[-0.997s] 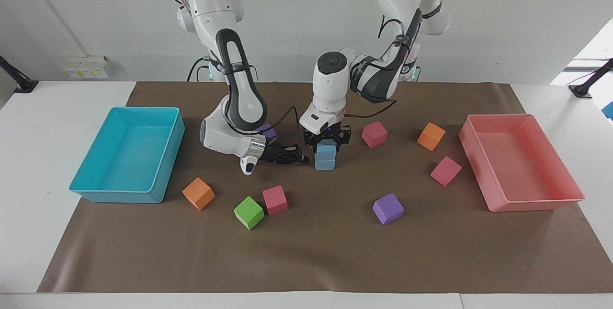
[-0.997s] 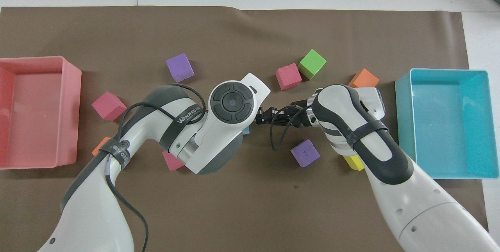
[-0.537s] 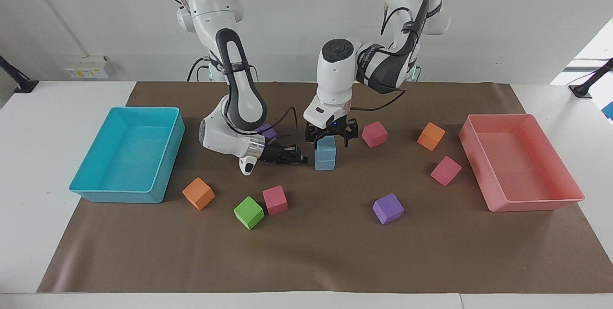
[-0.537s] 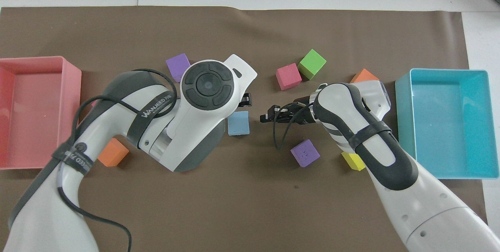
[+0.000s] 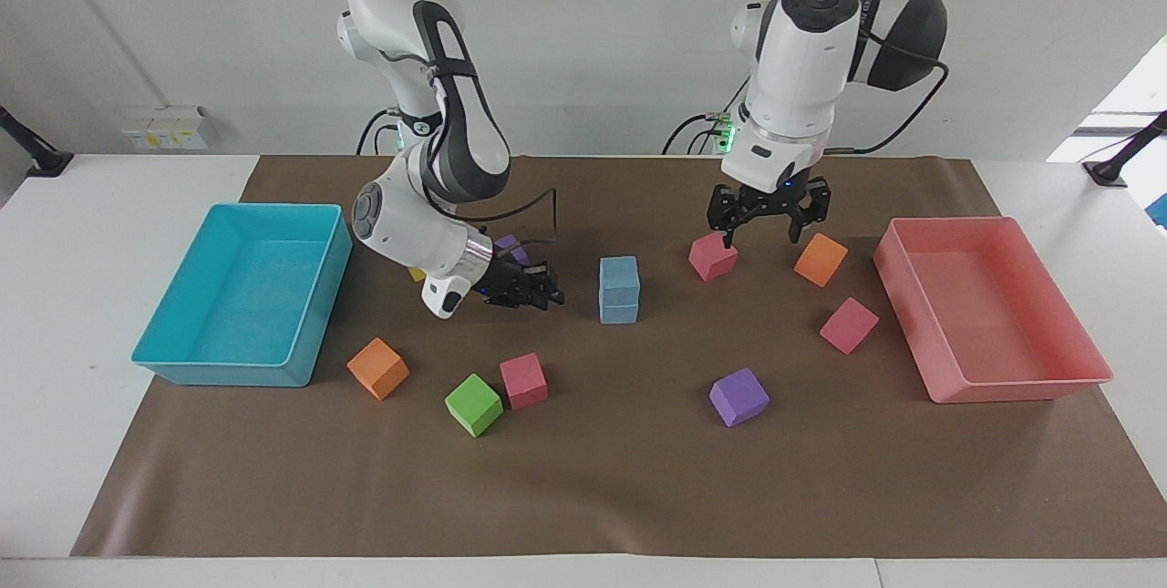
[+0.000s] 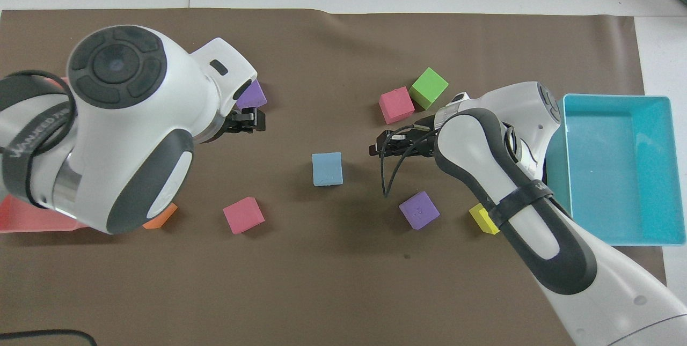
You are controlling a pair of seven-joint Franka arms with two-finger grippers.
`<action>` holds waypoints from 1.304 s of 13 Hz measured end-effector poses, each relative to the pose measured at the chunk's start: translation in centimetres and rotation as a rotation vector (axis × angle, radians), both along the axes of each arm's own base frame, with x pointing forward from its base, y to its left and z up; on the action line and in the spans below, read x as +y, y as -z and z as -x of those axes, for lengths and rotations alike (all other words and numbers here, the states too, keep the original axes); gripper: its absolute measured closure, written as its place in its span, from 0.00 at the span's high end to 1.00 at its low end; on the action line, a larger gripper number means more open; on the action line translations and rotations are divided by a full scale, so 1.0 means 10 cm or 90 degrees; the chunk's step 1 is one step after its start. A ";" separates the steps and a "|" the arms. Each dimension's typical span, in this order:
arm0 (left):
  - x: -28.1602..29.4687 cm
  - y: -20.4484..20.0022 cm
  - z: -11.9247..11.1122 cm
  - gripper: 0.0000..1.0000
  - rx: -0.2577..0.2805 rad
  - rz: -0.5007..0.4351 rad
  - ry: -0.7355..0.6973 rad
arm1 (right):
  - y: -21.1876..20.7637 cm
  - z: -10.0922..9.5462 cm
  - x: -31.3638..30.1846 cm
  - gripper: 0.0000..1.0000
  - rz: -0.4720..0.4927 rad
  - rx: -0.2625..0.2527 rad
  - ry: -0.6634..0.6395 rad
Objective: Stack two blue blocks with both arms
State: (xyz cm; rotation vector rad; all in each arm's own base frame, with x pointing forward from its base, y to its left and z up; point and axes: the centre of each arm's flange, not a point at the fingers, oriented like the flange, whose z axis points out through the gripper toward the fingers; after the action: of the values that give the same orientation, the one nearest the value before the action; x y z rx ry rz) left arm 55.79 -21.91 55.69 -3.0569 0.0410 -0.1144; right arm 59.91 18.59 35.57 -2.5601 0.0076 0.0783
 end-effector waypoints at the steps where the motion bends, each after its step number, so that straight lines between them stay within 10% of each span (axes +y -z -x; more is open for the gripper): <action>1: 0.15 -0.01 -0.02 1.00 0.011 -0.005 -0.001 | -0.15 -0.01 -0.10 0.68 0.042 -0.010 0.002; 4: 0.57 -0.13 0.00 1.00 0.048 0.004 -0.005 | -0.55 0.01 -0.26 1.00 0.141 -0.028 0.001; 17: 1.39 -0.50 0.20 1.00 0.092 0.014 0.017 | -2.07 0.30 -1.68 1.00 0.335 -0.058 0.052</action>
State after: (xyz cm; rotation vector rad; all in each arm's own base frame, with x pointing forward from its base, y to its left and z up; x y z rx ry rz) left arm 53.83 -8.01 60.68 -3.0818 0.0909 0.1055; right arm 56.93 1.79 56.27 -3.0818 0.1119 -0.0850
